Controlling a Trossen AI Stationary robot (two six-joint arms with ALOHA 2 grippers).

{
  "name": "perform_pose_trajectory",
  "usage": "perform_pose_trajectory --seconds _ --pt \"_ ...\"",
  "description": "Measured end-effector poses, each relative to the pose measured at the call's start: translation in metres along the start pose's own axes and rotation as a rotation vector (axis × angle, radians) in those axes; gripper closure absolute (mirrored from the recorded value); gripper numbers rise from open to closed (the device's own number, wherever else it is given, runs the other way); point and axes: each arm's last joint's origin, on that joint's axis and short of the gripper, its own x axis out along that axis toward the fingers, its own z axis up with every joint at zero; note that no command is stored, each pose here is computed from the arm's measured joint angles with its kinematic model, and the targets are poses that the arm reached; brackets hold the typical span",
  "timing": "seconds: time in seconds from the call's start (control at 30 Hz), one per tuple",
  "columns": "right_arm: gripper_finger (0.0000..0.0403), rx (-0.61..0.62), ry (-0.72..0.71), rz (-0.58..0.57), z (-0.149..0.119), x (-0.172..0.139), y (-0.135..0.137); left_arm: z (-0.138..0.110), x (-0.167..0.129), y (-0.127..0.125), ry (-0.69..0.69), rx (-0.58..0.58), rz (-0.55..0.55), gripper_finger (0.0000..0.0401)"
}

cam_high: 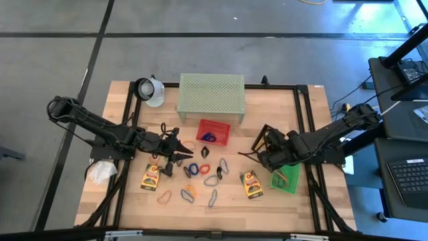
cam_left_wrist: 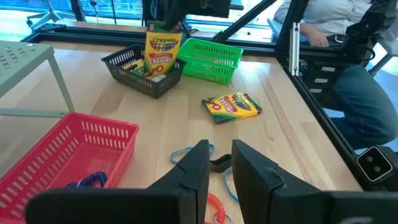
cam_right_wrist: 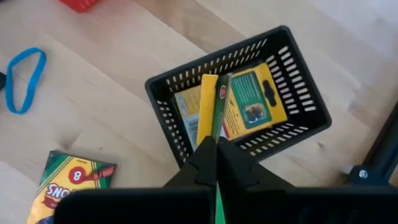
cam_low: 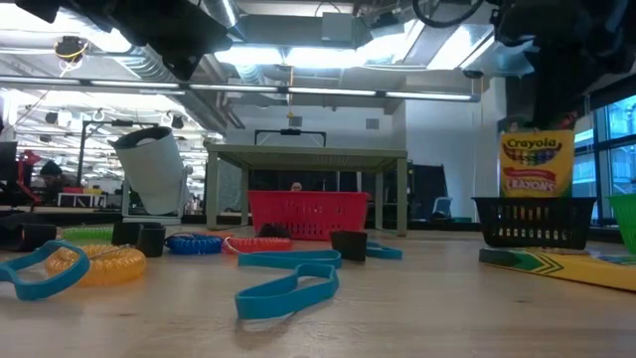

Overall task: Pick & Place Office Desk Supplies
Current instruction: Put the crayon box into the black bin, then put the black rubber band into the green bin

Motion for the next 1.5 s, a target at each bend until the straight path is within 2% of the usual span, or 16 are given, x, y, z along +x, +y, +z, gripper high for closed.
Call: perform_pose_trajectory --seconds 0.33,0.57,1.23,1.33,1.5 --pt "0.0403 0.049 0.061 -0.072 -0.009 0.035 -0.011 0.000 0.000 0.000 0.000 0.001 0.000 0.0340" --pt "0.0402 0.096 0.105 -0.142 0.002 0.055 -0.023 0.000 0.000 0.000 -0.001 0.013 0.001 0.0340" --pt "0.0302 0.103 0.128 -0.092 0.006 0.058 -0.020 0.000 0.000 0.000 0.000 0.026 0.001 0.0340" --pt "0.0301 0.111 0.112 -0.086 0.006 0.058 -0.019 0.000 0.000 0.000 0.000 0.026 0.001 0.0340" --pt "0.0326 0.091 0.060 -0.075 0.011 0.051 -0.016 0.000 0.000 0.000 -0.001 0.010 0.002 0.0340"
